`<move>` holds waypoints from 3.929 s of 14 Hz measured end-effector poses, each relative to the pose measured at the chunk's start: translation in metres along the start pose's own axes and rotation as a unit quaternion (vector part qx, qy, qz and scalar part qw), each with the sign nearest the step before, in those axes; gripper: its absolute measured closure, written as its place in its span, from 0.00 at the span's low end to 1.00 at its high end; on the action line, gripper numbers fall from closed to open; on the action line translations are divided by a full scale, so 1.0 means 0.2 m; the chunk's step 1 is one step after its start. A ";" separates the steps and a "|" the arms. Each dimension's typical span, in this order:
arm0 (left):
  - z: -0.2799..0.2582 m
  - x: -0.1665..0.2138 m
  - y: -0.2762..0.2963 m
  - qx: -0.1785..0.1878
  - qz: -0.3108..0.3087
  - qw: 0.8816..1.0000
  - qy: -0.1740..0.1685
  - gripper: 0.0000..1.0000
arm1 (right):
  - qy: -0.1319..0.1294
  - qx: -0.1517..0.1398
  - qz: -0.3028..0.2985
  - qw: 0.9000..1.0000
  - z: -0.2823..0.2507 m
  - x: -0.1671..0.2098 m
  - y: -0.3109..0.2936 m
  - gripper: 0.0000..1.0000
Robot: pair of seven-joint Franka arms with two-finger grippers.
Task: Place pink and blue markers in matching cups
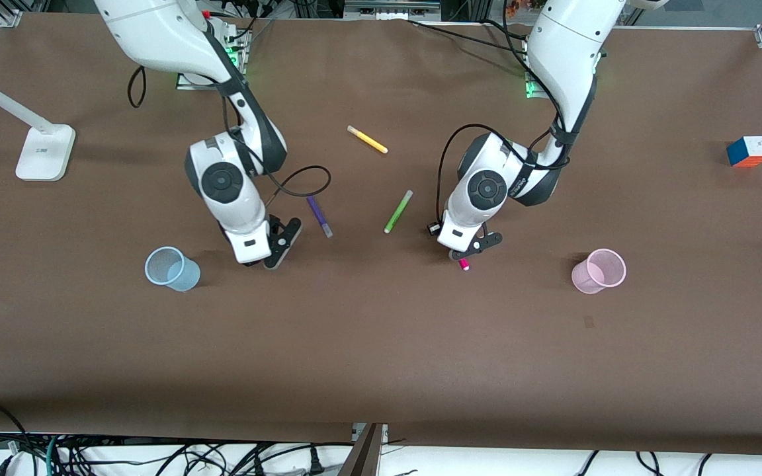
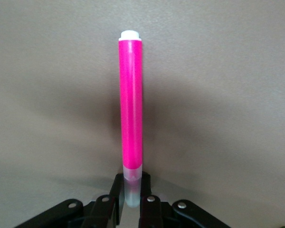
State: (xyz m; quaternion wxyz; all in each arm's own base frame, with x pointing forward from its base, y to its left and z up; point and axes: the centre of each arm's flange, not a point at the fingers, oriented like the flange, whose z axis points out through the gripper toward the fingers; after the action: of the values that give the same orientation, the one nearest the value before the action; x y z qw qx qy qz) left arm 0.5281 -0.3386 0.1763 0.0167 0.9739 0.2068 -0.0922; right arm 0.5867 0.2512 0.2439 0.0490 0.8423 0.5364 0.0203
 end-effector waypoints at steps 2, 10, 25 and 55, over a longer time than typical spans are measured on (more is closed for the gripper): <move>-0.09 0.02 -0.04 0.035 0.015 0.999 -0.002 0.83 | 0.004 -0.007 -0.019 1.000 -0.15 -0.04 0.07 0.83; -0.68 0.29 -0.38 0.169 0.140 0.967 -0.125 0.83 | 0.090 0.087 -0.094 0.988 -0.47 -0.39 0.40 0.83; -0.74 0.68 -0.92 0.462 0.398 0.758 -0.232 0.83 | 0.332 0.157 -0.203 0.908 -0.30 -1.16 0.74 0.83; -1.61 0.73 -0.98 0.124 0.204 0.968 -0.075 0.00 | 0.408 0.200 -0.038 0.890 -0.18 -1.25 1.03 0.00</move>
State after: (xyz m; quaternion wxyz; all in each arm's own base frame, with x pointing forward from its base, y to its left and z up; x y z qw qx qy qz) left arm 0.6354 -0.0779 0.4656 -0.0701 0.9802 -0.0113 -0.1847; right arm 0.6641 -0.0588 0.3068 -0.3424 0.7309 0.5336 0.2526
